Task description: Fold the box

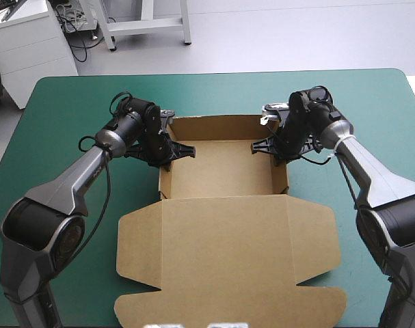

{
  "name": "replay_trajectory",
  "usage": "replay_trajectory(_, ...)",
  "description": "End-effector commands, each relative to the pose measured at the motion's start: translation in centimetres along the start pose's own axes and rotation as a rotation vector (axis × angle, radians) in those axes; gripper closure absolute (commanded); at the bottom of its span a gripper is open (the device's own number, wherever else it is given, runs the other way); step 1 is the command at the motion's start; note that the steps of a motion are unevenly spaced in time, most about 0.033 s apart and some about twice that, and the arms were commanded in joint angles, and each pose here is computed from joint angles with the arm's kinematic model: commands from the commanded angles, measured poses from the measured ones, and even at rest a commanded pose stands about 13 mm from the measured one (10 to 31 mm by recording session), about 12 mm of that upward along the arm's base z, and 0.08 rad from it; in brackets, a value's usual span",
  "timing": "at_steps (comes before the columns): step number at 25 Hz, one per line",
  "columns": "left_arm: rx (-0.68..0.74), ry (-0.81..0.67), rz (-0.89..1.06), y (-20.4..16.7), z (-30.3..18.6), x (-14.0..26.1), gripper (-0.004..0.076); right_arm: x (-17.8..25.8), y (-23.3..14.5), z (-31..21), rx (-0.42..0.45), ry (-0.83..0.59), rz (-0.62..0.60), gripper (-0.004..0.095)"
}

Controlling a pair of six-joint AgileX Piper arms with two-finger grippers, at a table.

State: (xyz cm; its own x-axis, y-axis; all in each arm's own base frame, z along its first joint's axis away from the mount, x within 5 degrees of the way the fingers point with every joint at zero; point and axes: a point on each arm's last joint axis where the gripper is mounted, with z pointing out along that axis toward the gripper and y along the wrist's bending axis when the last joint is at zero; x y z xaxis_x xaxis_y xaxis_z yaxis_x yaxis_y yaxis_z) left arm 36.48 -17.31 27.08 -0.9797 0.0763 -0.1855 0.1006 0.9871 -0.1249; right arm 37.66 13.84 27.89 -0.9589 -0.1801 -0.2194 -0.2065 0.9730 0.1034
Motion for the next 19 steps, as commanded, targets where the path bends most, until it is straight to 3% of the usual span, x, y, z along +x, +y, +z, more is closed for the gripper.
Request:
replay_trajectory(1,0.017,-0.100,0.031,-0.2,-2.8,-0.3,0.0752,0.2,-0.1,-2.2,0.001,-0.026,-0.026,0.0545)
replay_trajectory(5,0.024,-0.077,0.054,-0.4,-2.6,-0.3,0.0702,0.2,-0.1,-2.2,0.000,-0.026,-0.014,0.0273)
replay_trajectory(8,0.026,-0.075,0.058,-0.4,-2.6,-0.3,0.0621,0.2,-0.1,-2.2,0.000,-0.026,-0.004,0.0158)
replay_trajectory(12,0.024,-0.070,0.070,-0.4,-2.6,-0.2,0.0442,0.2,0.0,-2.2,-0.003,-0.026,0.005,0.0143)
replay_trajectory(13,0.024,-0.068,0.070,-0.4,-2.6,-0.2,0.0333,0.2,0.0,-2.2,-0.010,-0.025,0.010,0.0142)
replay_trajectory(15,0.020,-0.069,0.072,-0.3,-2.6,-0.2,0.0212,0.2,0.0,-2.2,-0.010,-0.025,0.024,0.0143)
replay_trajectory(19,-0.039,-0.124,0.095,0.1,-3.7,-0.9,0.0192,-0.4,0.0,-3.3,0.005,-0.070,0.016,0.0143)
